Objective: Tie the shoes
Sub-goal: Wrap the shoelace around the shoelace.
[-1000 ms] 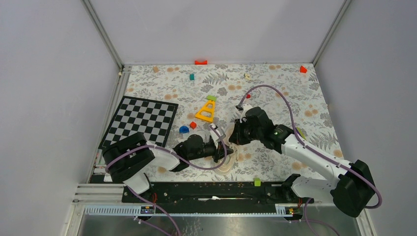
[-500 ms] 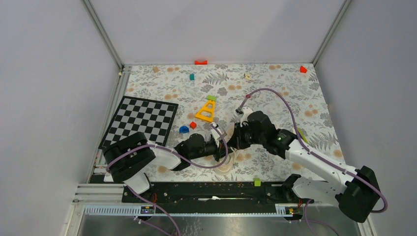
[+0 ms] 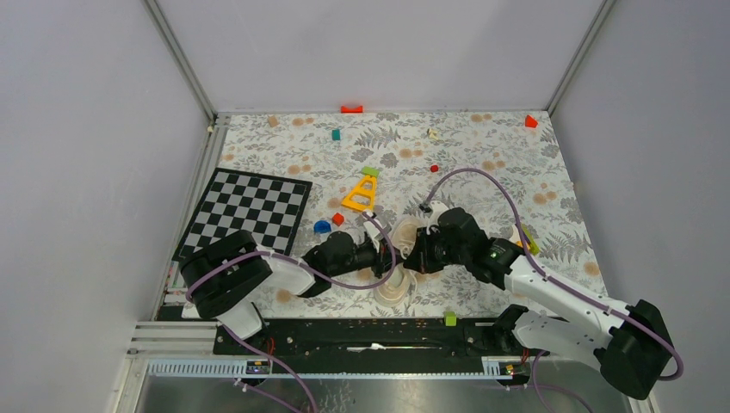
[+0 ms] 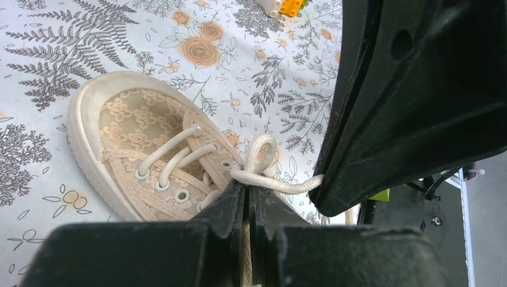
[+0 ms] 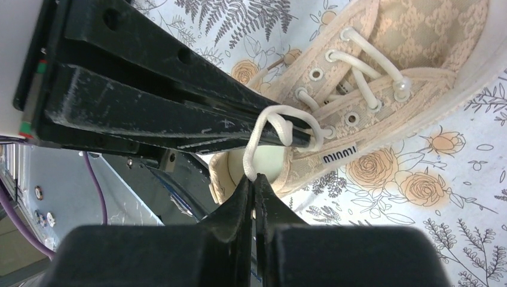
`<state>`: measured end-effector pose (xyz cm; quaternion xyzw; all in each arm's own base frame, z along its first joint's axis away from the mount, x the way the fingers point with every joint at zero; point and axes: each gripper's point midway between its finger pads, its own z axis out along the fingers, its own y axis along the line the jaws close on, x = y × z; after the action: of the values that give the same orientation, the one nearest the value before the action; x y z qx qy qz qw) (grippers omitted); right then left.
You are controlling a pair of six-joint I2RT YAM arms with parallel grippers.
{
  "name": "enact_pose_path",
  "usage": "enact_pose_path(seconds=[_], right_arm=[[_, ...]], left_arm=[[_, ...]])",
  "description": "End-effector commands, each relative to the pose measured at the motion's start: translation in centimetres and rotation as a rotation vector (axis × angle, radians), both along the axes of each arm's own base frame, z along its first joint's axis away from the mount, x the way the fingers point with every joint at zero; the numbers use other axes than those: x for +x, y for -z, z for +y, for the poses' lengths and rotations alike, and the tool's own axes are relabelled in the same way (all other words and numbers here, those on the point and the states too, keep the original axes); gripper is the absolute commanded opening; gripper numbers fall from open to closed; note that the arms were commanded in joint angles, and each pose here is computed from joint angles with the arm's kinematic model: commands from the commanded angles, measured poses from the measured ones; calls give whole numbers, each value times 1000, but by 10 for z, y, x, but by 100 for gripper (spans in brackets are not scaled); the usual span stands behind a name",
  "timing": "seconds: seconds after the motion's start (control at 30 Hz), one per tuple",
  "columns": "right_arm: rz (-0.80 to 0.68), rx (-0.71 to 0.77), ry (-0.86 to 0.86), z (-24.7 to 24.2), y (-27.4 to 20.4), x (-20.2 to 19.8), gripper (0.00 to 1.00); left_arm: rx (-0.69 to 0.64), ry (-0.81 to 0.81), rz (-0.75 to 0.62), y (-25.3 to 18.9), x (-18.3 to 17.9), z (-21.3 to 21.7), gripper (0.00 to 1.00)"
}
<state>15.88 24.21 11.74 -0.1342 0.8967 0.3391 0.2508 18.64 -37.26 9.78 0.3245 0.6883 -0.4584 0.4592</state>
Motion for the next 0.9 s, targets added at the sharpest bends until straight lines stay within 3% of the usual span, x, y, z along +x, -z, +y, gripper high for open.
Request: enact_pose_path(seconds=[0.0,0.53,0.87], right_arm=[[2,31,-4,2,-2,-6,0],[-3,104,26,10,-9,-2,0],[-60,-3,112,-18,-5,4,0]], left_arm=[[-75,-28,-43,-22,7,3,0],[-105,-12,-34,-26,6,9,0],[-112,-31,-44,-29,8,17,0]])
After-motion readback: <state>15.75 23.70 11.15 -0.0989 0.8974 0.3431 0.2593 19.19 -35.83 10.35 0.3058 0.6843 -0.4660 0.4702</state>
